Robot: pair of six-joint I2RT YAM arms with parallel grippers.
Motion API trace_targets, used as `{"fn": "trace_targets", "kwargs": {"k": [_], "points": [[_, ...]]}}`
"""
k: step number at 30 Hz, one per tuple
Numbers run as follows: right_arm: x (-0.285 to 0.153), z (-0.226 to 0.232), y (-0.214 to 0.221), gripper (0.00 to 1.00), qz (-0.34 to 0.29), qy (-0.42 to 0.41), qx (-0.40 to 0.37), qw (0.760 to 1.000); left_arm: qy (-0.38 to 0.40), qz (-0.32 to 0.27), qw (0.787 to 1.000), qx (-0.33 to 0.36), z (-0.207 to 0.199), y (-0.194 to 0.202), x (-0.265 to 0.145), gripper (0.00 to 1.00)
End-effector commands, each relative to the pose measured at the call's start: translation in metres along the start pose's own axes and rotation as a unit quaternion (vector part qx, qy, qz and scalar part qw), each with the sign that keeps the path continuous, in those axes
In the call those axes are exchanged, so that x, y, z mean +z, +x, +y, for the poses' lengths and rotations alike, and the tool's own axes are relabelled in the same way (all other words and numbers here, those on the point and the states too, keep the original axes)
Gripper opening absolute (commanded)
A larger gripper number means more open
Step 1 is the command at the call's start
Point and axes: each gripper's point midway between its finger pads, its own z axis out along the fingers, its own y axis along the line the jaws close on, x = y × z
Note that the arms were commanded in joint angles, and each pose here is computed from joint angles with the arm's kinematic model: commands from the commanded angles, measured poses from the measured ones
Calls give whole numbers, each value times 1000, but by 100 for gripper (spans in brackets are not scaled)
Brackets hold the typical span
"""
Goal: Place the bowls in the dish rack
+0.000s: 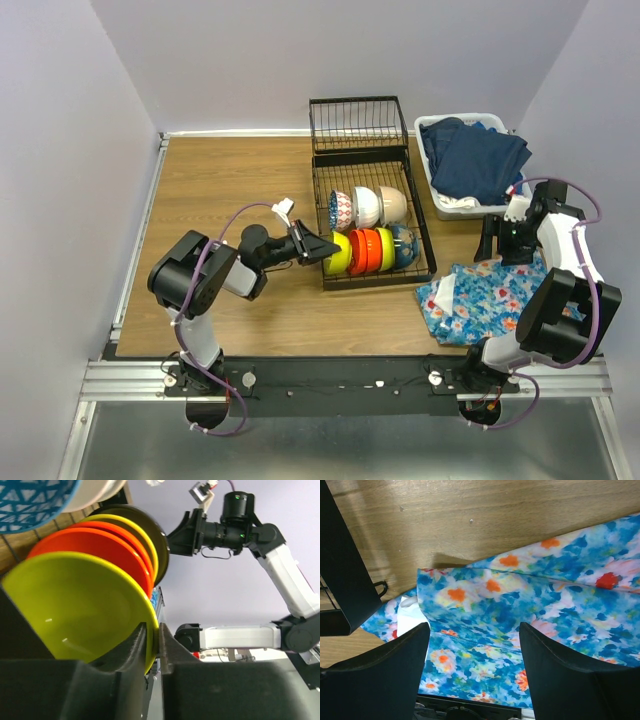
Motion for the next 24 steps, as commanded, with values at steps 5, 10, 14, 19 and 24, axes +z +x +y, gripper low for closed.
{"fn": "trace_targets", "kwargs": {"k": [5,10,14,19,24], "points": [[-2,1,-2,80,-11,4,4,1000,-40,-5,999,14,16,-10,2,36],[-8,2,-9,80,-18,4,4,1000,-47,6,998,42,10,-13,-6,41],[-12,3,-16,80,-26,0,3,1000,-84,28,993,76,10,-15,-18,46],[-15,3,-28,80,-37,-3,-1,999,-138,87,979,120,20,-12,-38,53],[-21,5,-41,80,-58,-9,-10,998,-207,153,942,215,41,-10,-83,53]]}}
